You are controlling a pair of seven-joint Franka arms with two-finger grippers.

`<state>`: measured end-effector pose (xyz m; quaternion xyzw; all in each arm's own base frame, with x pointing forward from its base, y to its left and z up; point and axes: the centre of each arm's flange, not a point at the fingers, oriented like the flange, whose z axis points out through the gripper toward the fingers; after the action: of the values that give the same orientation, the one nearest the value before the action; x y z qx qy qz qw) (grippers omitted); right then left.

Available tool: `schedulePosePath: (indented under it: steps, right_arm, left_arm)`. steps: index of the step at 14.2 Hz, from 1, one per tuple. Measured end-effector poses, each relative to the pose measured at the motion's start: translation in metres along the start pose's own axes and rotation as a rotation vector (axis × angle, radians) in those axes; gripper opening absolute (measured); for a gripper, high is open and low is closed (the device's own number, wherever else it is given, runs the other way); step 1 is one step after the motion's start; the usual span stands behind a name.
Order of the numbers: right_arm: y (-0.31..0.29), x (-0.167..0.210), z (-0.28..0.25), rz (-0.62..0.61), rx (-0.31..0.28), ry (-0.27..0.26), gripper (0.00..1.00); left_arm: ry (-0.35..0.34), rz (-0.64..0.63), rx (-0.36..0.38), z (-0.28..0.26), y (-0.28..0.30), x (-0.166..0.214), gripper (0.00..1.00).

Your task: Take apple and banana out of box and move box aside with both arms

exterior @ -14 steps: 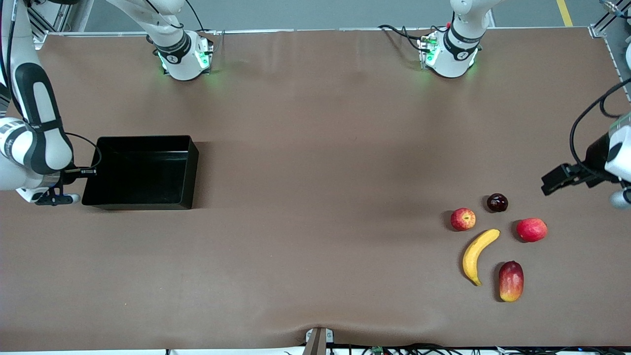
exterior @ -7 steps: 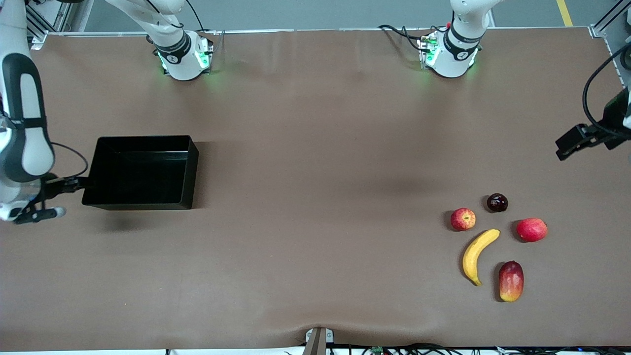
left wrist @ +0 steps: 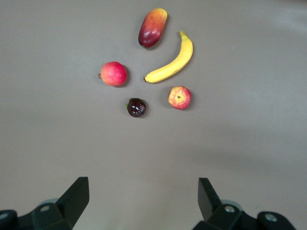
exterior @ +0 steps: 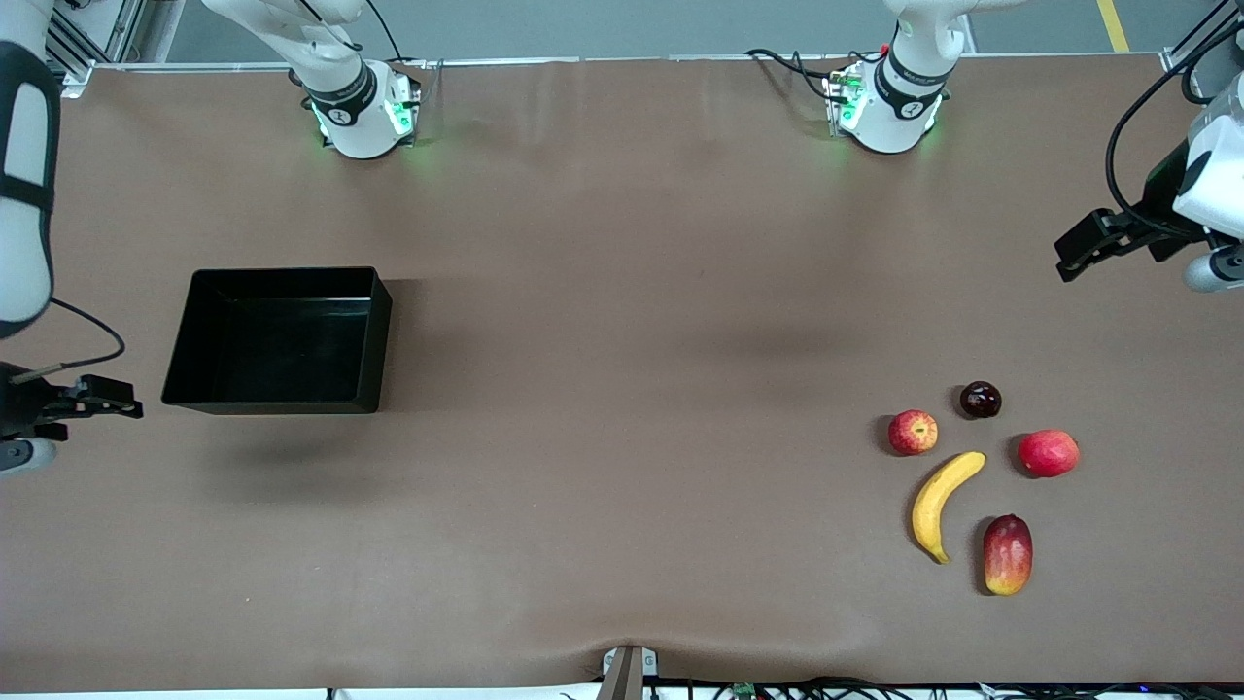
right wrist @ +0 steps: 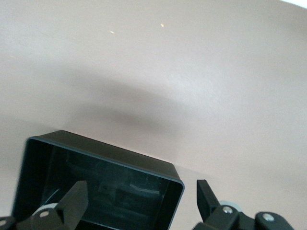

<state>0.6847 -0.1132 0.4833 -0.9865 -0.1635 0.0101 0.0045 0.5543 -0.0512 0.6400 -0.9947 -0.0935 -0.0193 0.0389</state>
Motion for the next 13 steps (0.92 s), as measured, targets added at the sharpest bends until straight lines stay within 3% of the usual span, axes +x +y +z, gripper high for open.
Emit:
schedulePosePath:
  steps: [2,6,11,13]
  right_arm:
    - [-0.027,0.0,-0.032,-0.027,0.013,-0.006,1.0]
    - [-0.074,-0.036,-0.101,0.086,0.058,-0.073,1.0]
    - [-0.106,-0.112,-0.185,0.216,0.069,-0.062,1.0]
    - [-0.131,-0.138,-0.202,0.207,0.047,-0.057,1.0]
  left_arm:
    - [0.0,0.001,-0.002,-0.002,-0.002,-0.005,1.0]
    - [0.002,0.065,-0.001,-0.005,-0.006,-0.01,1.0]
    - [-0.006,0.107,0.0,-0.003,0.004,-0.014,1.0]
    - [-0.013,0.12,0.002,-0.003,0.009,-0.016,1.0]
